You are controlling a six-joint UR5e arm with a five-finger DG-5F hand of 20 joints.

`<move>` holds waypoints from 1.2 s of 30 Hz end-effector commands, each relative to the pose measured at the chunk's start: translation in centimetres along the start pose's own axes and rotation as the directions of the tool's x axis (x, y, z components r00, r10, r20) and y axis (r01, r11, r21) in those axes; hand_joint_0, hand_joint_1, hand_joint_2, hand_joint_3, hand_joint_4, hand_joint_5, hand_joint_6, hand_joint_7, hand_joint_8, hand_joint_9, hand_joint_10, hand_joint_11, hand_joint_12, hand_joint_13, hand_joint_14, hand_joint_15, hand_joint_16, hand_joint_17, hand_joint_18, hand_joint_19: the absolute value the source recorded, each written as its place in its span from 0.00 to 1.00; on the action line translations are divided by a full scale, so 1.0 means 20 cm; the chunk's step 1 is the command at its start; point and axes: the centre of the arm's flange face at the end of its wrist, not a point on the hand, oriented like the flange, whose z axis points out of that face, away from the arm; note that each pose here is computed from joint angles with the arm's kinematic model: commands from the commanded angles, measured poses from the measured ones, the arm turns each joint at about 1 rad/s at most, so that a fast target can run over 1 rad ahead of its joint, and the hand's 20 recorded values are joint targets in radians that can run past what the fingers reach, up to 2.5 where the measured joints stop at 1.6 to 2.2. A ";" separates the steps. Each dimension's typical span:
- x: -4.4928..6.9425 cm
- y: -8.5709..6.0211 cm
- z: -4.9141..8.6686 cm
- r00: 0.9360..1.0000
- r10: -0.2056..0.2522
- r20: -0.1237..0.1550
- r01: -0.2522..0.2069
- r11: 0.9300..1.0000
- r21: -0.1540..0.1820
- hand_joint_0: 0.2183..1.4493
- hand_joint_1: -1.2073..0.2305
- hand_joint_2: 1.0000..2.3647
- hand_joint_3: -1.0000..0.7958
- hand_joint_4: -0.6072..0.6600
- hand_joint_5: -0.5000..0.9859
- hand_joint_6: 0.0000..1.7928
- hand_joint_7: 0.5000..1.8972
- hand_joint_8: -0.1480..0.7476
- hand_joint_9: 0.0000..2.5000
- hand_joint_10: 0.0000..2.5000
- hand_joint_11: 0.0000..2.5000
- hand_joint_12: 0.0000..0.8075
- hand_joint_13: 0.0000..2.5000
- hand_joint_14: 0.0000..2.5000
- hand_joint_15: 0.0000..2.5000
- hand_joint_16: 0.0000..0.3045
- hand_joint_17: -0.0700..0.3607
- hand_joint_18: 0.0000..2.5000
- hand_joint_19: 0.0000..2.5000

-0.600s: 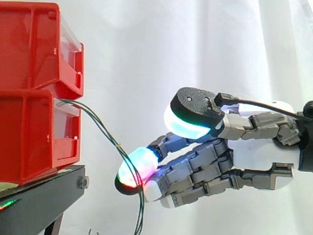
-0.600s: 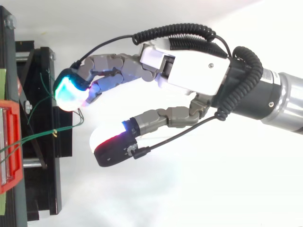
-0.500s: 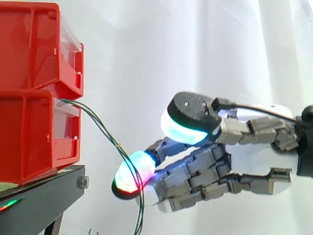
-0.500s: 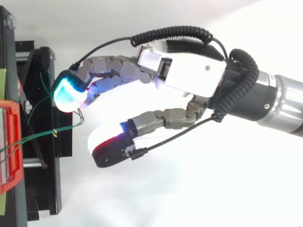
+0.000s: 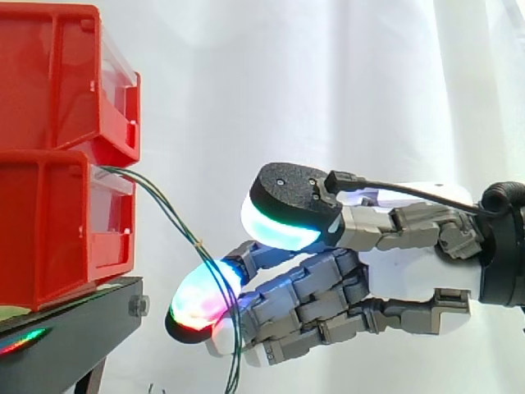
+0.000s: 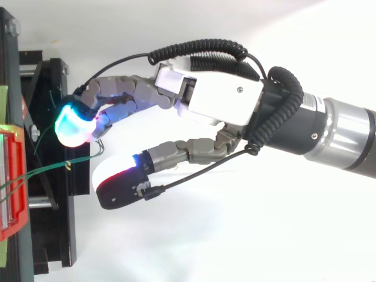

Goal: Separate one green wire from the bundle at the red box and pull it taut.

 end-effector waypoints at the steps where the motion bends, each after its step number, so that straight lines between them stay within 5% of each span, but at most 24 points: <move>1: 0.00 0.01 0.00 1.000 -0.001 -0.004 0.001 1.000 0.006 0.29 0.47 0.00 0.32 0.72 0.25 0.28 0.33 0.48 0.29 0.00 0.17 0.38 0.20 0.00 0.04 0.14 0.39 0.19 0.06; 22: 0.17 0.13 -0.02 1.000 0.007 -0.009 -0.008 1.000 -0.026 0.28 0.44 0.00 0.32 0.71 0.25 0.28 0.36 0.48 0.29 0.00 0.18 0.39 0.20 0.00 0.04 0.15 0.39 0.20 0.06; 36: 0.22 0.19 -0.02 1.000 0.002 -0.010 -0.003 0.999 -0.034 0.29 0.42 0.01 0.33 0.64 0.26 0.28 0.51 0.48 0.30 0.01 0.19 0.39 0.22 0.00 0.05 0.15 0.39 0.21 0.07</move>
